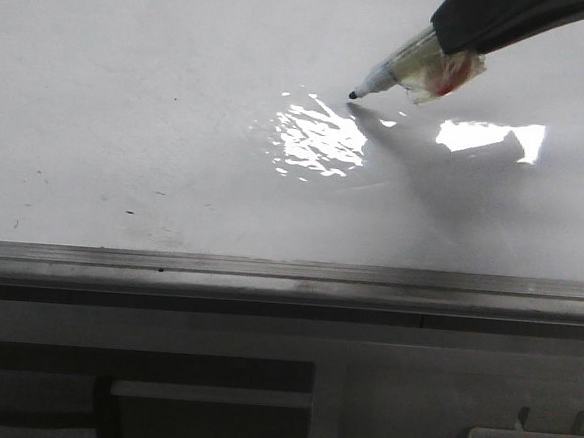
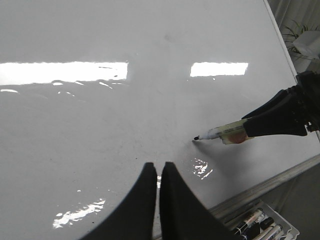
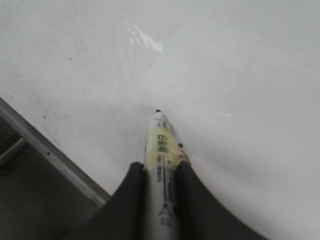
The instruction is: Write number 5 on whiteboard
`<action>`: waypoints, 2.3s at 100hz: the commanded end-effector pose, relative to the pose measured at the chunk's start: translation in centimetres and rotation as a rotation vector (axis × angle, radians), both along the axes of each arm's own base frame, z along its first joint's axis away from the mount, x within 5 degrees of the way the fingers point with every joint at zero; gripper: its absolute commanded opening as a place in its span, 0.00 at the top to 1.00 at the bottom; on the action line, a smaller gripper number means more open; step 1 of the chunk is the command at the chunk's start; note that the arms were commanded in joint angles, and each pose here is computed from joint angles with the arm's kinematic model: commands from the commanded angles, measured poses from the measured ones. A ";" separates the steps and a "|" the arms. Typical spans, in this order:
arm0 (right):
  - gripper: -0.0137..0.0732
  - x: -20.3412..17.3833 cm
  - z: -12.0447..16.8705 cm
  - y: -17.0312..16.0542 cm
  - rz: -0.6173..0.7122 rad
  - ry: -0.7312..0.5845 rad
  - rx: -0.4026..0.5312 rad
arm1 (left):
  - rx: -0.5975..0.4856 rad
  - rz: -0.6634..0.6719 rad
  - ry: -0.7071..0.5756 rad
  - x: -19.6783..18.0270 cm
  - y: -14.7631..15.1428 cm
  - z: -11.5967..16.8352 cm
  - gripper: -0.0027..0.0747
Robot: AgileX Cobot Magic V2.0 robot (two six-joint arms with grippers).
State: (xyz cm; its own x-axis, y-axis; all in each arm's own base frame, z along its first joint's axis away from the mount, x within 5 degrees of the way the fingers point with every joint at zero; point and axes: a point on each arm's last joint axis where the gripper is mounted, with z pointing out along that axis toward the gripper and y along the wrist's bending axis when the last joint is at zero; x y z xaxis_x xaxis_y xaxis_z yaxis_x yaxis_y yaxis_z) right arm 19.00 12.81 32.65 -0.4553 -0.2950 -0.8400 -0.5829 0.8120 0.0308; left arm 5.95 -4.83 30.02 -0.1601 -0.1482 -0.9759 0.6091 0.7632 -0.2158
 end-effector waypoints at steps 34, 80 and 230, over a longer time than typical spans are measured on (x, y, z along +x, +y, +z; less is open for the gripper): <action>0.89 0.9 -0.1 0.0 -0.013 0.031 -0.035 | -0.079 0.002 -0.073 0.0 0.1 1.7 0.99; 0.89 0.4 -0.3 -0.9 -0.066 0.075 -0.094 | -0.079 0.001 -0.059 0.1 0.0 1.1 0.99; 0.89 0.1 2.6 1.5 -0.016 -0.022 -0.019 | -0.105 0.001 -0.076 0.0 0.0 1.4 0.99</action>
State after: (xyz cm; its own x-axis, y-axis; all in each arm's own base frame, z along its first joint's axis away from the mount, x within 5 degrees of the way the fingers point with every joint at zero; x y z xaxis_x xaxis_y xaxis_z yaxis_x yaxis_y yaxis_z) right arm 18.65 14.20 33.43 -0.5195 -0.3581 -0.7758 -0.5727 0.8198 0.0051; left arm 6.03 -4.91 29.72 -0.1571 -0.1723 -0.9724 0.6108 0.7568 -0.2328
